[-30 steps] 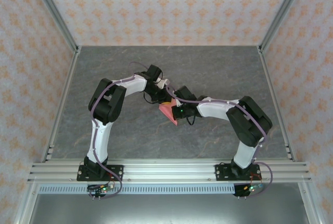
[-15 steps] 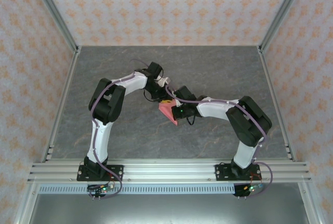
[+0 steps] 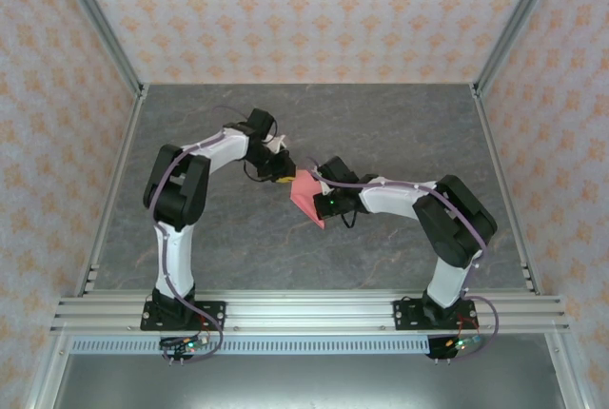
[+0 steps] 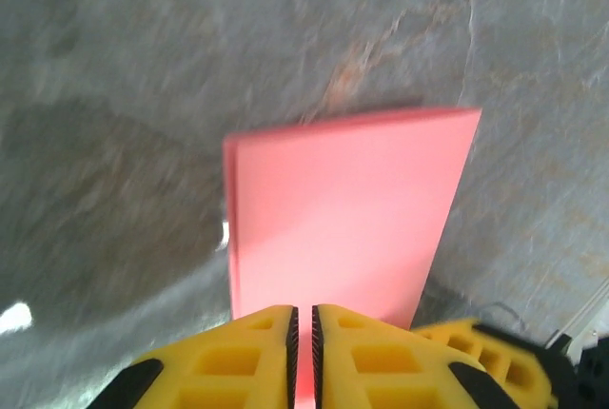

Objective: Fold a paper plane with a square sheet of paper (fold left side to right side)
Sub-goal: Third fold the triangle at the center of the table.

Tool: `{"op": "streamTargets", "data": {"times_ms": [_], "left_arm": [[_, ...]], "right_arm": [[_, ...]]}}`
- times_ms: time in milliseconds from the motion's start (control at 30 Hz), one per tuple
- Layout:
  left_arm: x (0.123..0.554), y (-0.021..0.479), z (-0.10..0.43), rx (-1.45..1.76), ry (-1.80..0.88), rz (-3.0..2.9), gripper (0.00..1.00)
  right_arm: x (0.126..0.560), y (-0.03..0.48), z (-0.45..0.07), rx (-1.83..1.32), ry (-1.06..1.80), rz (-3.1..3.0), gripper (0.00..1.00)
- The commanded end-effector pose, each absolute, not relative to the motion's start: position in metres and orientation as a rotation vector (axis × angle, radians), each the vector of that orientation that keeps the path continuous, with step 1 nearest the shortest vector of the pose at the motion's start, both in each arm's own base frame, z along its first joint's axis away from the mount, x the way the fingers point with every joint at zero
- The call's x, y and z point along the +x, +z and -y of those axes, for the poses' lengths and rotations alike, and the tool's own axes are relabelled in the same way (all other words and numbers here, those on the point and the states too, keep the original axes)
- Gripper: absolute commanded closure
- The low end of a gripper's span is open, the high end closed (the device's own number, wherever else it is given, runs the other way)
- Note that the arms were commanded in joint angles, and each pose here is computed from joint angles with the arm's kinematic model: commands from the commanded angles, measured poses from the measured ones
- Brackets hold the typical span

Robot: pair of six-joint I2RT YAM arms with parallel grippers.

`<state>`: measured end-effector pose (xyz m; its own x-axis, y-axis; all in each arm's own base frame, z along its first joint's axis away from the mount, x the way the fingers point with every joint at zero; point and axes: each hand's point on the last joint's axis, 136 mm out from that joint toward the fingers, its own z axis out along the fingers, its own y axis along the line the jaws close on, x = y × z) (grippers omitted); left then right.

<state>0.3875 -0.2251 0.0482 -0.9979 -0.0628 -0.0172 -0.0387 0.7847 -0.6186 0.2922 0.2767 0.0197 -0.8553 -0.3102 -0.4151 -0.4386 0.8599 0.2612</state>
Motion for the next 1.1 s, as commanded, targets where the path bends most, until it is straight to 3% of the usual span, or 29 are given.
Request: {"op": "streamTargets", "data": {"times_ms": [0,200,567,1067], "left_arm": [[0.378,0.082,0.232,-0.075,-1.109,-2.825,0.87],[0.351,0.086,0.252,-0.051,-1.223,-2.811,0.90],[0.339,0.041,0.278,-0.073,-1.184,-2.919,0.92],[0.319,0.005,0.259,-0.128,-1.036,-3.023,0.92]], "right_arm": [[0.266,-0.017,-0.263,-0.619,0.407,-2.814,1.00],[0.267,-0.017,-0.263,-0.624,0.407,-2.816,1.00],[0.266,-0.016,-0.262,-0.624,0.400,-2.817,1.00],[0.267,-0.017,-0.262,-0.625,0.393,-2.821,1.00]]}}
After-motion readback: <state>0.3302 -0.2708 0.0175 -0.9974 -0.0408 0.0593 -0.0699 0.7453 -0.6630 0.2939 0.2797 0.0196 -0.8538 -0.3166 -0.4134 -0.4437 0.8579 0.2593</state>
